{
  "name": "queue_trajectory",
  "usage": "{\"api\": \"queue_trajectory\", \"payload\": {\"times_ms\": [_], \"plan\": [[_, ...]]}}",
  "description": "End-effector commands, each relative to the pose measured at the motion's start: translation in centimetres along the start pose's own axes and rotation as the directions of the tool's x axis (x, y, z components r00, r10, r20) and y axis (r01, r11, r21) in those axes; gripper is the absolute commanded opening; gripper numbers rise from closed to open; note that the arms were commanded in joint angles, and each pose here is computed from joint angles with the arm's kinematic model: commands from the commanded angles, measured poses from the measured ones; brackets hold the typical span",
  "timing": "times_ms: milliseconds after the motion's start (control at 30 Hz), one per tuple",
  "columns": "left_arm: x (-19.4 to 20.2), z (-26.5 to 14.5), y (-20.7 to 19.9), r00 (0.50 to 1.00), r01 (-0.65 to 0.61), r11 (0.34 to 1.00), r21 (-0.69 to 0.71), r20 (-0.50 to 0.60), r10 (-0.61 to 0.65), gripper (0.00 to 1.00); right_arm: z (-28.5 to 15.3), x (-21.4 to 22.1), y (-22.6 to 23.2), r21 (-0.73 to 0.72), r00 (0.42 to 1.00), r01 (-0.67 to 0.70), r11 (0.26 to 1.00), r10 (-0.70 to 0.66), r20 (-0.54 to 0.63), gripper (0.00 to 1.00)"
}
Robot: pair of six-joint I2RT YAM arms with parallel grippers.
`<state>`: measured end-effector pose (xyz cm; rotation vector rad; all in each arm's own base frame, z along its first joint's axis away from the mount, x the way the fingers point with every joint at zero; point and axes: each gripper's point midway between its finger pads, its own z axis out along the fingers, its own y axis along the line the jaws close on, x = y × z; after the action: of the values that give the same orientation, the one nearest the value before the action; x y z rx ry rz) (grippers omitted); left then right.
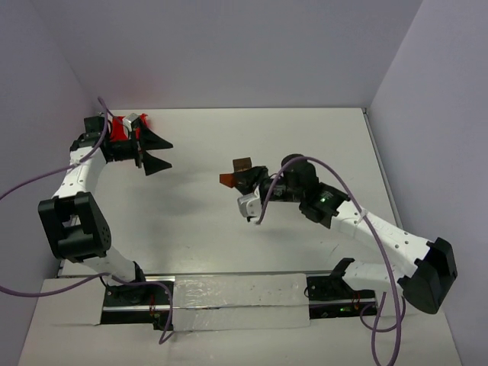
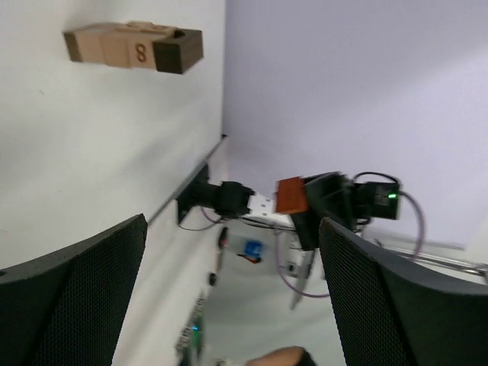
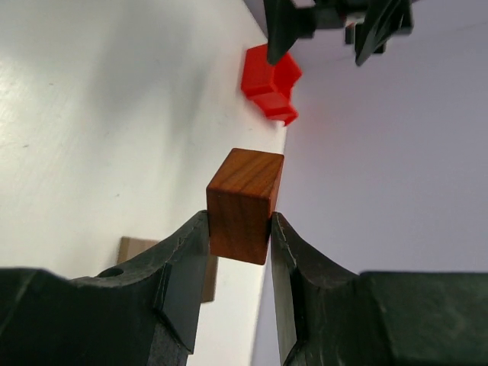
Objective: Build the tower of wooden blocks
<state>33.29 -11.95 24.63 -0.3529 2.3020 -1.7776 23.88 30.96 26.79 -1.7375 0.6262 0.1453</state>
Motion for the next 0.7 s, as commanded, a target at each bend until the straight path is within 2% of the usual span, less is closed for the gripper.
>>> {"api": "queue_trajectory", "payload": {"times_ms": [0, 167, 333, 367, 433, 500, 533, 600, 667], "plan": [[-0.6, -0.1, 0.9, 0.99, -0.135, 0.985, -0.108, 0.028, 0.139, 0.99, -2.6, 0.2, -1.5, -0.042, 0.982, -0.19, 0.981, 0.19, -0.01, 0.0], [-2.0, -1.0, 0.6, 0.928, -0.316, 0.922, -0.222, 0.127, 0.349, 0.99, -4.5, 2.2, -3.6, -0.045, 0.916, -0.4, 0.916, 0.398, -0.041, 0.0], [-3.3, -2.8, -0.3, 0.786, -0.472, 0.793, -0.384, 0.224, 0.576, 0.99, -5.1, 3.0, -5.4, -0.037, 0.853, -0.523, 0.852, 0.523, -0.009, 0.0], [-3.2, -3.4, -1.0, 0.729, -0.517, 0.741, -0.428, 0.235, 0.644, 0.99, -5.2, 3.0, -5.8, -0.046, 0.831, -0.556, 0.83, 0.556, 0.005, 0.0], [-3.1, -3.5, -0.8, 0.686, -0.54, 0.687, -0.486, 0.219, 0.694, 0.99, -5.2, 2.9, -6.2, -0.075, 0.786, -0.614, 0.786, 0.617, 0.026, 0.0], [-2.8, -3.5, -0.9, 0.642, -0.576, 0.626, -0.526, 0.183, 0.745, 0.99, -5.2, 2.9, -5.9, -0.113, 0.767, -0.635, 0.765, 0.641, 0.025, 0.0], [-2.6, -3.4, -1.0, 0.625, -0.591, 0.601, -0.539, 0.165, 0.763, 0.99, -5.3, 2.7, -5.7, -0.138, 0.762, -0.638, 0.758, 0.647, 0.027, 0.0], [-2.2, -3.1, -0.9, 0.602, -0.612, 0.555, -0.563, 0.123, 0.789, 0.99, -5.1, 3.0, -4.7, -0.2, 0.79, -0.597, 0.777, 0.613, 0.023, 0.0], [-1.7, -2.5, -1.1, 0.581, -0.641, 0.526, -0.559, 0.095, 0.809, 0.99, -5.3, 3.1, -3.3, -0.269, 0.776, -0.61, 0.745, 0.631, -0.014, 0.0]]}}
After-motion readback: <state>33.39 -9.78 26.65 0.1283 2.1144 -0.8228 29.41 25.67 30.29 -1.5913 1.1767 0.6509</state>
